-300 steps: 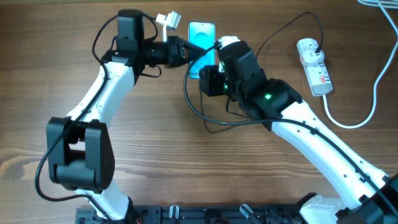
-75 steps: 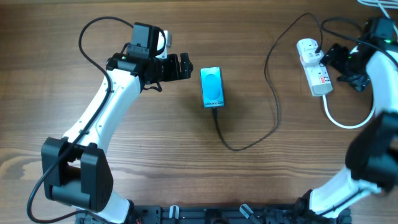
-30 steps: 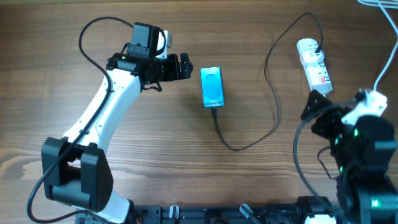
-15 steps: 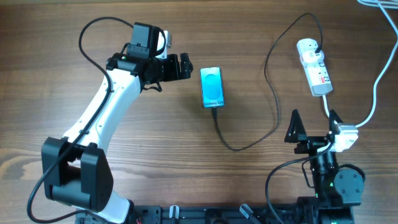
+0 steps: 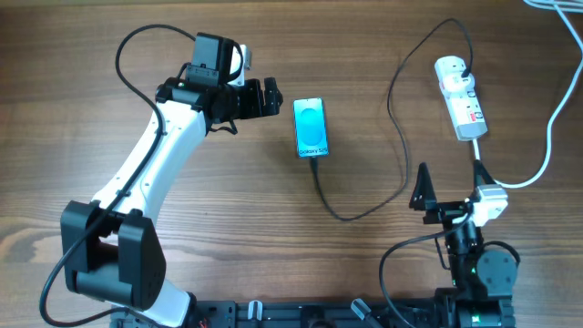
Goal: Plug charger to phone and switch on socket
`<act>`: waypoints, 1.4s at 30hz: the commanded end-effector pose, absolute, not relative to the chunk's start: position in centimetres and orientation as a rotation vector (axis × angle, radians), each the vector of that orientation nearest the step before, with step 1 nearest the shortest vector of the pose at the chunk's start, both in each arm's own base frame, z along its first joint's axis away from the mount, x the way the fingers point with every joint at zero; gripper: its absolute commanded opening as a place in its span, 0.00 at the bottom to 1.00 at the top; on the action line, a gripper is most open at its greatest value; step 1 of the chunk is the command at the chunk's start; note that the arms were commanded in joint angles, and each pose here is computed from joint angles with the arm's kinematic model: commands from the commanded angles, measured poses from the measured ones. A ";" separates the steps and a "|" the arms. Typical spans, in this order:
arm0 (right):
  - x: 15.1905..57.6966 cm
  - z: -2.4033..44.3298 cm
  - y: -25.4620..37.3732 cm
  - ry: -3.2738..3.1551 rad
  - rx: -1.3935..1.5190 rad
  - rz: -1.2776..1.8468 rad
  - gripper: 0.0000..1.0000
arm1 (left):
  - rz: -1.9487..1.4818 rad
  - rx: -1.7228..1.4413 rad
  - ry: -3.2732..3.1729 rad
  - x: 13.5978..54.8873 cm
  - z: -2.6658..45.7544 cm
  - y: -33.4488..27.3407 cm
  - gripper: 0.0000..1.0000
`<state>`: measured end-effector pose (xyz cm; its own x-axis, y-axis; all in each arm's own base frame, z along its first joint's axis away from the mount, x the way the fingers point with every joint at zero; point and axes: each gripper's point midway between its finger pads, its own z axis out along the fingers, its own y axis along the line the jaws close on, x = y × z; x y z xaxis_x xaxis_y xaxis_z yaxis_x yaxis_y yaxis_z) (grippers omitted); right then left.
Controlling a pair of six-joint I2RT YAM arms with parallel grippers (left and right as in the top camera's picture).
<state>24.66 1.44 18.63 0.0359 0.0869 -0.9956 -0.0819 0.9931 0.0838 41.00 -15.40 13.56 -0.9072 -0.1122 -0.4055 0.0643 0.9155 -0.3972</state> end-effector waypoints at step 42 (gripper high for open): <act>24.6 17.5 1.6 1.567 -0.085 0.045 1.00 | -0.548 -0.011 2.646 41.1 13.3 -15.2 1.00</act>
<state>24.66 1.80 17.28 -0.0072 -0.0308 -0.9995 -0.0936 0.9952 -0.0300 41.00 -15.40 13.56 -0.9072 -0.1122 -0.4055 0.0643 0.9155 -0.3972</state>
